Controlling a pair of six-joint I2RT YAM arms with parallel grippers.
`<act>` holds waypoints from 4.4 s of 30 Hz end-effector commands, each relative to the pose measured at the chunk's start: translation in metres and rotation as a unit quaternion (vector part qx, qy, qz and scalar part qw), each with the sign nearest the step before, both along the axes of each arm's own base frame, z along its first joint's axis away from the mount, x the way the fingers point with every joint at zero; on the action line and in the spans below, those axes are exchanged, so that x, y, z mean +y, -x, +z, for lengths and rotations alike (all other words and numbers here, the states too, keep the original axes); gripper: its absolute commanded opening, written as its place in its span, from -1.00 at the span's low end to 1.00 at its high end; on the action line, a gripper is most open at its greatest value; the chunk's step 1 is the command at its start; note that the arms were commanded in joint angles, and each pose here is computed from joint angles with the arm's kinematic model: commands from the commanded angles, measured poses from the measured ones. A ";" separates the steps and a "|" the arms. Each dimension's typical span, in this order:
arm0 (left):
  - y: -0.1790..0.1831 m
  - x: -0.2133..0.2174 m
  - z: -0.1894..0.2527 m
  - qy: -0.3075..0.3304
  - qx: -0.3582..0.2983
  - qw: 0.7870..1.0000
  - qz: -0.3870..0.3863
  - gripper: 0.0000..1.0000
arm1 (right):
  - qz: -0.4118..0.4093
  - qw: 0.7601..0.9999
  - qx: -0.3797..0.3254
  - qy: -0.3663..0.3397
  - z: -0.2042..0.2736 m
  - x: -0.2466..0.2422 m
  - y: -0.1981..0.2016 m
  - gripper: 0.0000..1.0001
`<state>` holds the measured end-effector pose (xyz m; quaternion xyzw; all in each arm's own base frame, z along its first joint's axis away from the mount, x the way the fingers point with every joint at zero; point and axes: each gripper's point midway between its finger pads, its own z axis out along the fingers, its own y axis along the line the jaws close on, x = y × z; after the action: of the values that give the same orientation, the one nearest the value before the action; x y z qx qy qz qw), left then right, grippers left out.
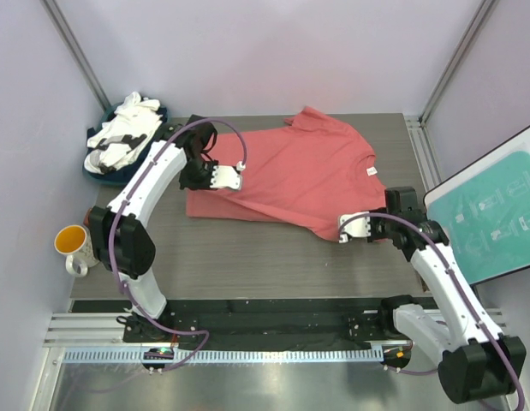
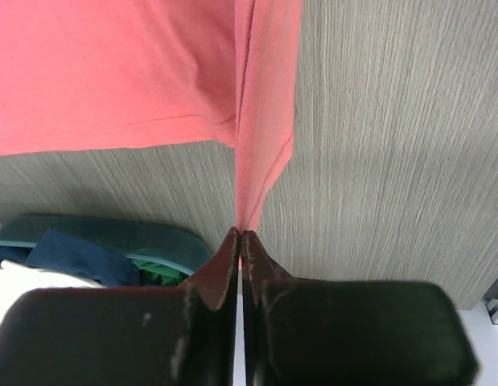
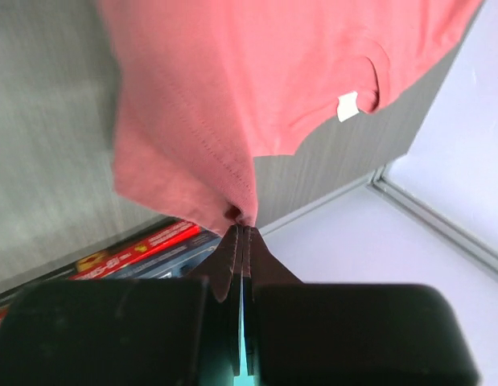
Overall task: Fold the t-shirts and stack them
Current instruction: Grap the side of the flattened tshirt closest away from the robot with both arms, then fold the flattened tshirt in 1/3 of the way
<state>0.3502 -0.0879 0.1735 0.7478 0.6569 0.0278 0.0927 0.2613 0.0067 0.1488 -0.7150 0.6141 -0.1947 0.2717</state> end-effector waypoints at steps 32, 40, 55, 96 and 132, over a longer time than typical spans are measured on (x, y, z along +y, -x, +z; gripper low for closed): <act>0.032 0.043 -0.058 -0.134 0.159 0.978 -0.017 -0.99 | -0.065 0.967 -0.243 -0.047 0.061 0.012 -0.198 -0.98; 0.016 0.043 -0.065 -0.144 0.149 0.978 -0.015 -1.00 | -0.062 0.962 -0.261 -0.051 0.064 0.016 -0.218 -0.98; -0.004 0.043 -0.075 -0.159 0.140 0.977 -0.008 -1.00 | -0.063 0.961 -0.263 -0.059 0.052 0.019 -0.239 -0.98; -0.068 0.040 -0.100 -0.168 0.045 0.984 0.026 -1.00 | -0.065 0.948 -0.304 -0.072 0.048 0.025 -0.286 -0.98; -0.096 0.046 -0.112 -0.166 0.014 0.985 0.041 -1.00 | -0.088 0.935 -0.336 -0.074 0.038 0.021 -0.323 -0.98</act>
<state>0.4321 -0.0483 0.0507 0.7321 0.6707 0.1046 -0.0562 0.5693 0.0319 0.1468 -0.5669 0.5793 -0.3676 0.4560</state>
